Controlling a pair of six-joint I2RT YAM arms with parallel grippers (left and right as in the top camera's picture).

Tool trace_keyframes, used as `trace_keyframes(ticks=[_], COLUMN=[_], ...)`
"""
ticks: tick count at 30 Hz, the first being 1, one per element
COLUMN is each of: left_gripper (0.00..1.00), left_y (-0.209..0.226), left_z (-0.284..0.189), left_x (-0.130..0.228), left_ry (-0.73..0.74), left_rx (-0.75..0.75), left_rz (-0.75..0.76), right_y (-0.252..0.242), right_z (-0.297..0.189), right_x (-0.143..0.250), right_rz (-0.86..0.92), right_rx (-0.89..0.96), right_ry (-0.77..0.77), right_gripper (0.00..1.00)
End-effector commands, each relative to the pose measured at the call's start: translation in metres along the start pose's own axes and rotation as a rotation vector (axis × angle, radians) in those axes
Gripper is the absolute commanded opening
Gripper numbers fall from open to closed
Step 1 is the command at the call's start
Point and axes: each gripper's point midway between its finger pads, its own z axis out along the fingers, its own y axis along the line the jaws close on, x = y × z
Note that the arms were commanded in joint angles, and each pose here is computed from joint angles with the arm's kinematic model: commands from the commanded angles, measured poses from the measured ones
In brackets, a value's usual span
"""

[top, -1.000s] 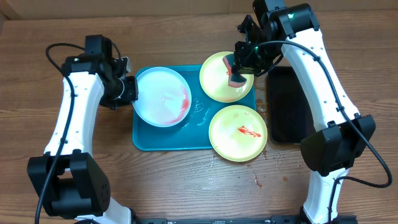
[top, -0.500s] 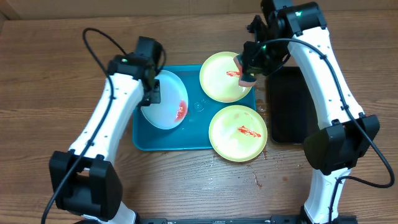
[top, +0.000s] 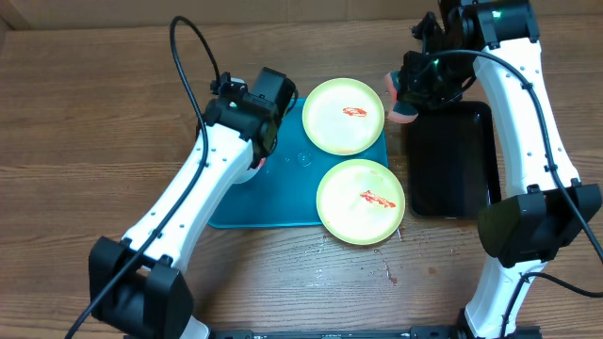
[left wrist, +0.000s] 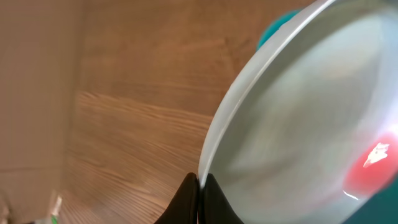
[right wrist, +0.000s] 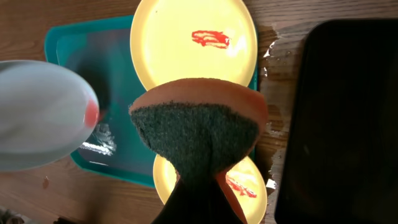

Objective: Clean dirty plates on tray and stack at the side
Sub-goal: 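Lift the white plate with the left gripper and set it left of tray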

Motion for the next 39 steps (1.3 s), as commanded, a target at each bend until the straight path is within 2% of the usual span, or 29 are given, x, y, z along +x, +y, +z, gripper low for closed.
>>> trace_keyframes(ticks=[1, 11, 17, 34, 39], left_gripper=[0.04, 0.04, 0.04, 0.04, 0.04], left_y=[0.031, 0.064, 0.068, 0.066, 0.054], left_z=[-0.029, -0.085, -0.103, -0.107, -0.100], left_x=[-0.018, -0.036, -0.040, -0.041, -0.036], left_ry=[-0.135, -0.356, -0.426, -0.441, -0.404], left_rx=[-0.105, -0.272, -0.332, -0.336, -0.258], left_rz=[-0.063, -0.088, -0.079, -0.075, -0.063], right_y=[0.009, 0.008, 0.008, 0.007, 0.007], right_z=[-0.018, -0.017, -0.017, -0.017, -0.017], right_x=[0.002, 0.004, 0.006, 0.010, 0.010], right_rz=[-0.021, -0.017, -0.015, -0.010, -0.009], right_rx=[-0.021, -0.019, -0.018, -0.014, -0.014], right_ry=[-0.040, -0.029, -0.022, -0.008, -0.008], right_gripper=[0.04, 0.04, 0.04, 0.04, 0.04])
